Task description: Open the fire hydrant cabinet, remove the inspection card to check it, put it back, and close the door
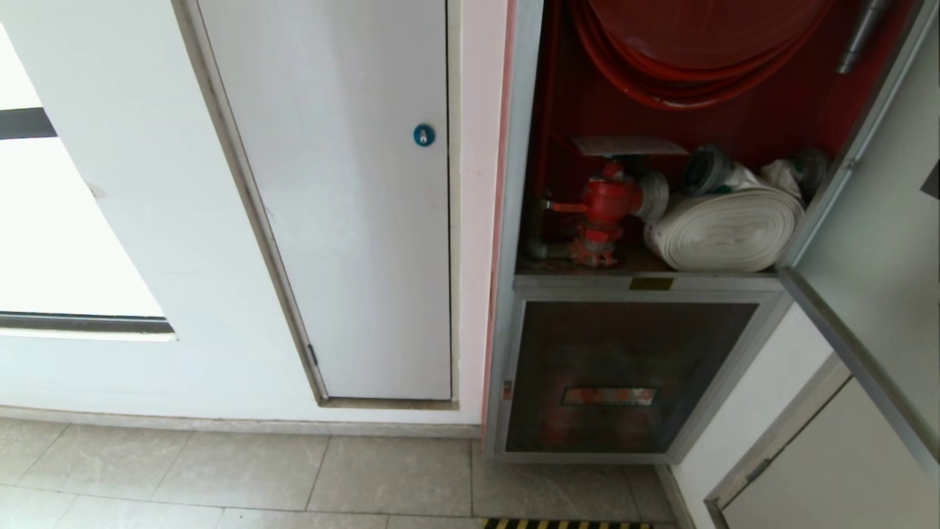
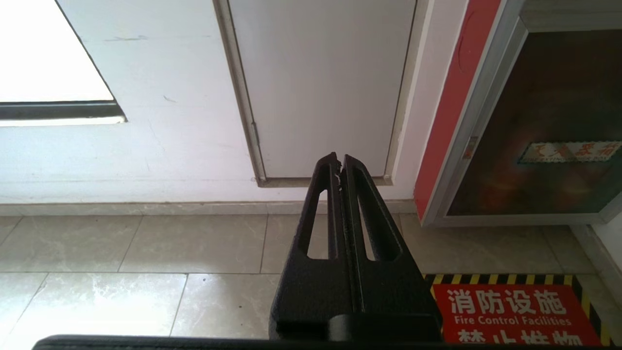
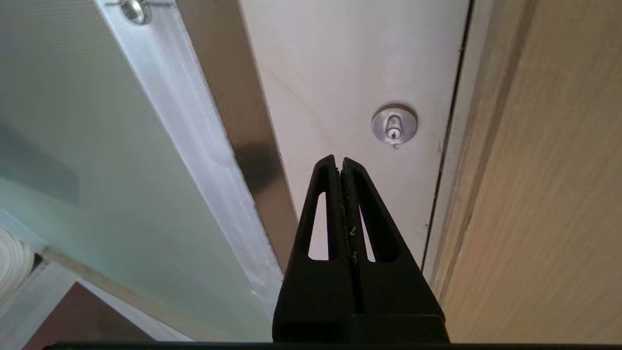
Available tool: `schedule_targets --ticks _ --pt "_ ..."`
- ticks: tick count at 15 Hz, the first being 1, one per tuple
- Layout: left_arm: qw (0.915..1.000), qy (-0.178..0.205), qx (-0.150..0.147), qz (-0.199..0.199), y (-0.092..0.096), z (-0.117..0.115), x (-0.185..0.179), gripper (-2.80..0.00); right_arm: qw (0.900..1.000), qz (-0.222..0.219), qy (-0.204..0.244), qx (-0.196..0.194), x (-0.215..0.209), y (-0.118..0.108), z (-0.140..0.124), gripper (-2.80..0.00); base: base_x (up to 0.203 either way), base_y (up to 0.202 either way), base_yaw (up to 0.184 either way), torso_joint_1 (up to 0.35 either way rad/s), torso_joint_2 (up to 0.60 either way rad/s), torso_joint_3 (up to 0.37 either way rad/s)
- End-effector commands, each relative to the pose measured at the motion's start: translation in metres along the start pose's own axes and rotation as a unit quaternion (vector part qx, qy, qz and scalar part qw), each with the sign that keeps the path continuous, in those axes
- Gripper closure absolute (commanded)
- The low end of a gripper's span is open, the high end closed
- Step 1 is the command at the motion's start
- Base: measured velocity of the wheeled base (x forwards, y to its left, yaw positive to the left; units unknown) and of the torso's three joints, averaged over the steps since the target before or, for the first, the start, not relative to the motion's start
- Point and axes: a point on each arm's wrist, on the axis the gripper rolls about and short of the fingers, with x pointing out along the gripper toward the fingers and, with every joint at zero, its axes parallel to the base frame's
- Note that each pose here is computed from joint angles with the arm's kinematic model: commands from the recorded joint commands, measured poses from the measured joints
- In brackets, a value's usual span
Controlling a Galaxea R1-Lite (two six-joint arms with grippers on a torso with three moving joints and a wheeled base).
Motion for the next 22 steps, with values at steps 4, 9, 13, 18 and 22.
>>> schedule_targets --ticks 4,9,13,18,22 --pt "1.0000 0.000 0.000 0.000 0.000 0.000 0.000 0.00 1.000 0.026 0.014 -0.002 0.001 0.001 -0.004 0.00 0.000 0.000 0.000 0.000 0.00 0.000" --pt "1.0000 0.001 0.000 0.000 0.000 0.000 0.000 0.00 0.999 0.034 0.014 -0.002 -0.003 0.000 -0.005 0.00 0.000 0.000 0.000 0.000 0.00 0.000" --pt "1.0000 0.000 0.000 0.000 0.000 0.000 0.000 0.00 0.998 0.054 0.011 0.000 -0.012 -0.001 -0.006 0.00 0.000 0.000 0.000 0.000 0.00 0.000" --pt "1.0000 0.001 0.000 0.000 0.000 0.000 0.000 0.00 0.996 0.085 0.008 -0.001 -0.025 -0.004 -0.010 0.00 0.000 0.000 0.000 0.000 0.00 0.000" --pt "1.0000 0.001 0.000 0.000 0.000 0.000 0.000 0.00 0.994 0.106 0.003 -0.004 -0.037 -0.009 -0.013 0.00 0.000 0.000 0.000 0.000 0.00 0.000"
